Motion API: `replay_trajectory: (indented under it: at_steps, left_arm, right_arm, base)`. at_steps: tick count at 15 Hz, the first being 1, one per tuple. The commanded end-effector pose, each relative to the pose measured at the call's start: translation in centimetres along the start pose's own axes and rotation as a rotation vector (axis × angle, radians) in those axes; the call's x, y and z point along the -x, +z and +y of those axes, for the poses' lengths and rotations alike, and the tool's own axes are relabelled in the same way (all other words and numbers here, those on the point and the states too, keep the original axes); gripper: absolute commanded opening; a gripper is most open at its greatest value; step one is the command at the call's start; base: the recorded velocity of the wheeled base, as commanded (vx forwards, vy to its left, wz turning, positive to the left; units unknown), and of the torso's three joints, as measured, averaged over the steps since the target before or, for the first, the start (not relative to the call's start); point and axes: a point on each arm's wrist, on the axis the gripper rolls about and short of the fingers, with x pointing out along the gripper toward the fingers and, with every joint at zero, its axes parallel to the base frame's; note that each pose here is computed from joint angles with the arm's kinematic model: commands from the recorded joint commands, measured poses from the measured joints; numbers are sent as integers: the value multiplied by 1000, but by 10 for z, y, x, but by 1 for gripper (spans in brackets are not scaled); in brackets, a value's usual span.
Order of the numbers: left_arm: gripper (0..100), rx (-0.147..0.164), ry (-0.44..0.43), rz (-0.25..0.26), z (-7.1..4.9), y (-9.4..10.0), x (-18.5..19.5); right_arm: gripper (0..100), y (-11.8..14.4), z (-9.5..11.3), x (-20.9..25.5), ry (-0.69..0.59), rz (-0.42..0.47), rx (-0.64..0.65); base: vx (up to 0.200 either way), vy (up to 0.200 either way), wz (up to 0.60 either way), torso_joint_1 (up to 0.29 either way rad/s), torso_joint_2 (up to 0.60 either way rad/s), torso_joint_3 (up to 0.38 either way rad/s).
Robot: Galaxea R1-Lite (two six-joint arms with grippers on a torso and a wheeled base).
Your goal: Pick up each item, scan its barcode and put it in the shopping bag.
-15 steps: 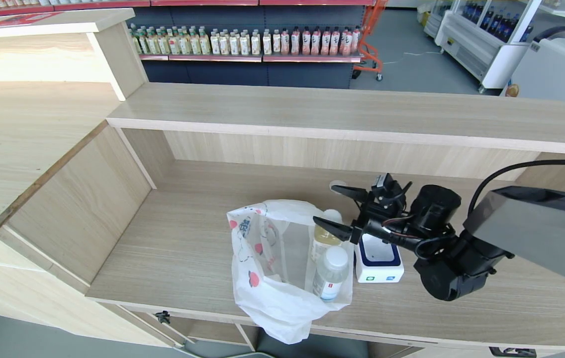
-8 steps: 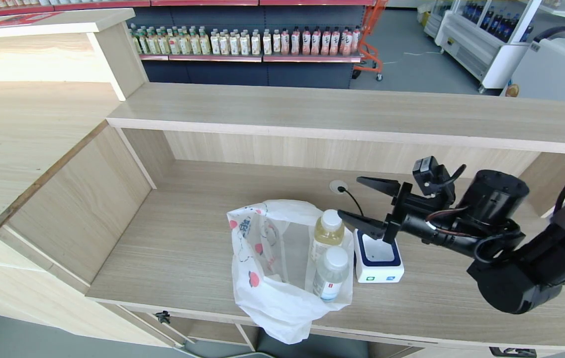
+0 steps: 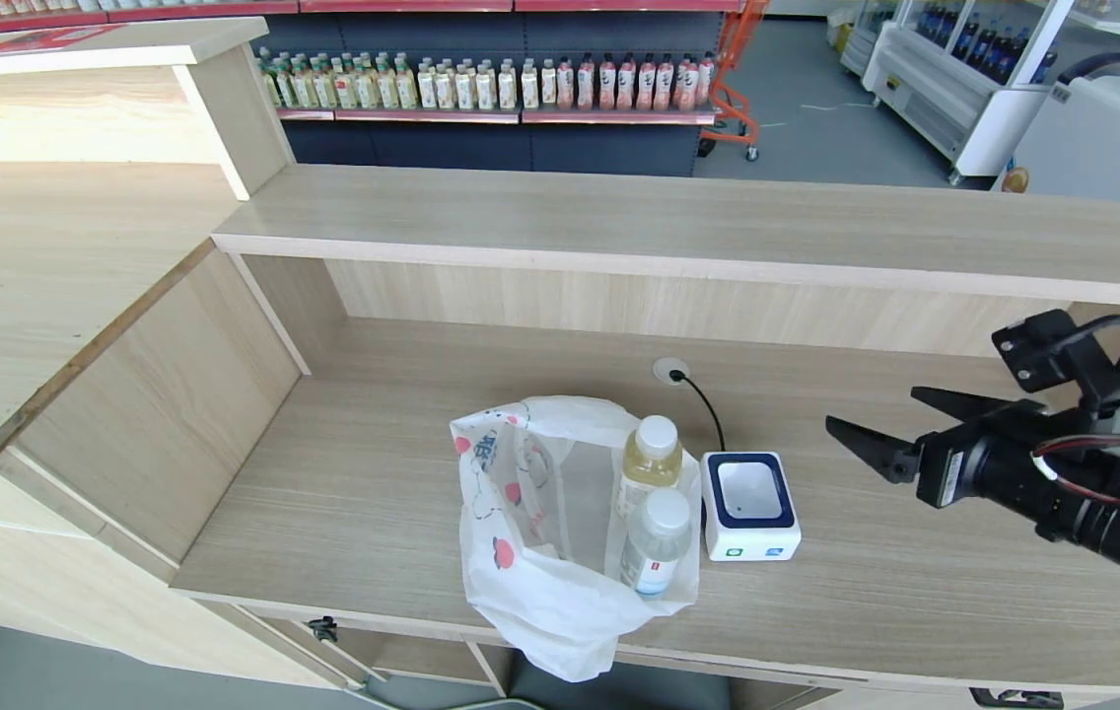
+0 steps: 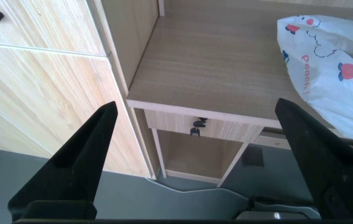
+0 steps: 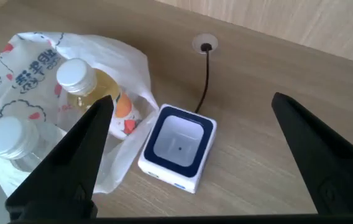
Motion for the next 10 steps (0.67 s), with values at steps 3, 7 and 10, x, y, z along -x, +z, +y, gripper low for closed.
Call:
replay_trajectory:
  at_steps: [3,7,10]
  left_arm:
    - [100,2,0,-1,0,0,0]
    - [100,0,0,-1,0,0,0]
    - [100,0,0,-1,0,0,0]
  right_arm:
    - [100,-12,-13,69,-251,15,-16]
    - [100,-58,4,133,-336,75,-33]
    - [100,-67,20,170,-353,57,-33]
  base:
    - [0,0,0,0,0,0]
    - [0,0,0,0,0,0]
    - [0,0,0,0,0,0]
